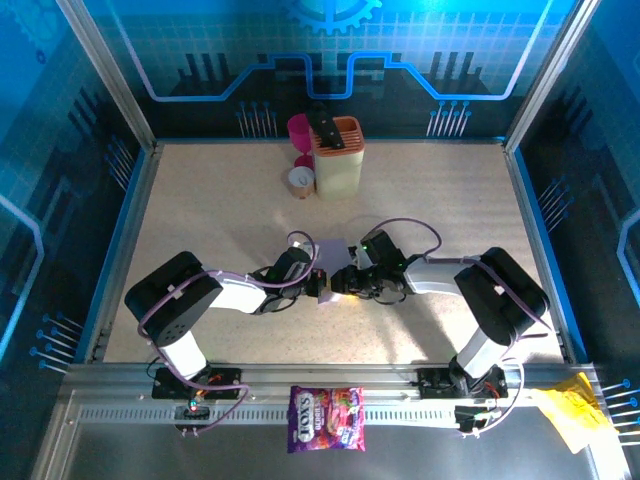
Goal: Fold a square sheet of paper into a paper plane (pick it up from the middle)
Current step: Turn over the paper at the center of the table.
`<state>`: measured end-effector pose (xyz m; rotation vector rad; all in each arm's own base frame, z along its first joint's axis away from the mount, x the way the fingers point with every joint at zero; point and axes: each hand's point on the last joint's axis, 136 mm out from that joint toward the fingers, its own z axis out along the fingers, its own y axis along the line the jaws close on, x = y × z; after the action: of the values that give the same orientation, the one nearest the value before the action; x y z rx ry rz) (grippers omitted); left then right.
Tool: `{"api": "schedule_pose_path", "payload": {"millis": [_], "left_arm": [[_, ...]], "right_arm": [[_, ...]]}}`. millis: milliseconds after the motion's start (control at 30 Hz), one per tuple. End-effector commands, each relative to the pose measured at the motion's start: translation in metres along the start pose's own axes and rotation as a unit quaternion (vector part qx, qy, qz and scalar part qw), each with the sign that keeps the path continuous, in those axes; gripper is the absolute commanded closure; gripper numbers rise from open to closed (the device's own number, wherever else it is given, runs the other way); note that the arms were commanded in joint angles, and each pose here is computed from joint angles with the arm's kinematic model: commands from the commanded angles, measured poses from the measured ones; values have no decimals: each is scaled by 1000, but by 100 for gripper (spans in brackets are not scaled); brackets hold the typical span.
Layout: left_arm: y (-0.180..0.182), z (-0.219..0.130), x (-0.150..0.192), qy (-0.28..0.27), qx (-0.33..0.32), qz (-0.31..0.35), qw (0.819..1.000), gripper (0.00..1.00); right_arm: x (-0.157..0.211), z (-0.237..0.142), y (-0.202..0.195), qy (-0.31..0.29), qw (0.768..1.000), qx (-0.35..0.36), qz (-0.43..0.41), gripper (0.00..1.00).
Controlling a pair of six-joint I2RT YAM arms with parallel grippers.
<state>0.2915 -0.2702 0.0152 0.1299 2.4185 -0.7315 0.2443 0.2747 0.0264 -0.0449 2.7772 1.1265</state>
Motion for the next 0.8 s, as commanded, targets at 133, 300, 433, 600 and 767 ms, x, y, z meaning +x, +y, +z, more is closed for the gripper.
{"api": "schedule_pose_path", "payload": {"millis": [133, 300, 433, 600, 767], "left_arm": [[32, 4, 43, 72, -47, -15, 996, 100], [31, 5, 42, 72, -47, -15, 996, 100], [32, 4, 43, 73, -48, -15, 996, 100], [31, 4, 42, 75, -48, -15, 996, 100], [29, 4, 41, 74, -46, -15, 996, 100]], "right_arm": [[-36, -13, -15, -68, 998, -2, -7, 54], [-39, -13, -16, -64, 998, -7, -10, 57], [-37, -9, -13, -57, 998, -21, -5, 58], [-32, -2, -14, -42, 998, -35, 12, 61], [-36, 5, -13, -44, 998, -49, 17, 68]]}}
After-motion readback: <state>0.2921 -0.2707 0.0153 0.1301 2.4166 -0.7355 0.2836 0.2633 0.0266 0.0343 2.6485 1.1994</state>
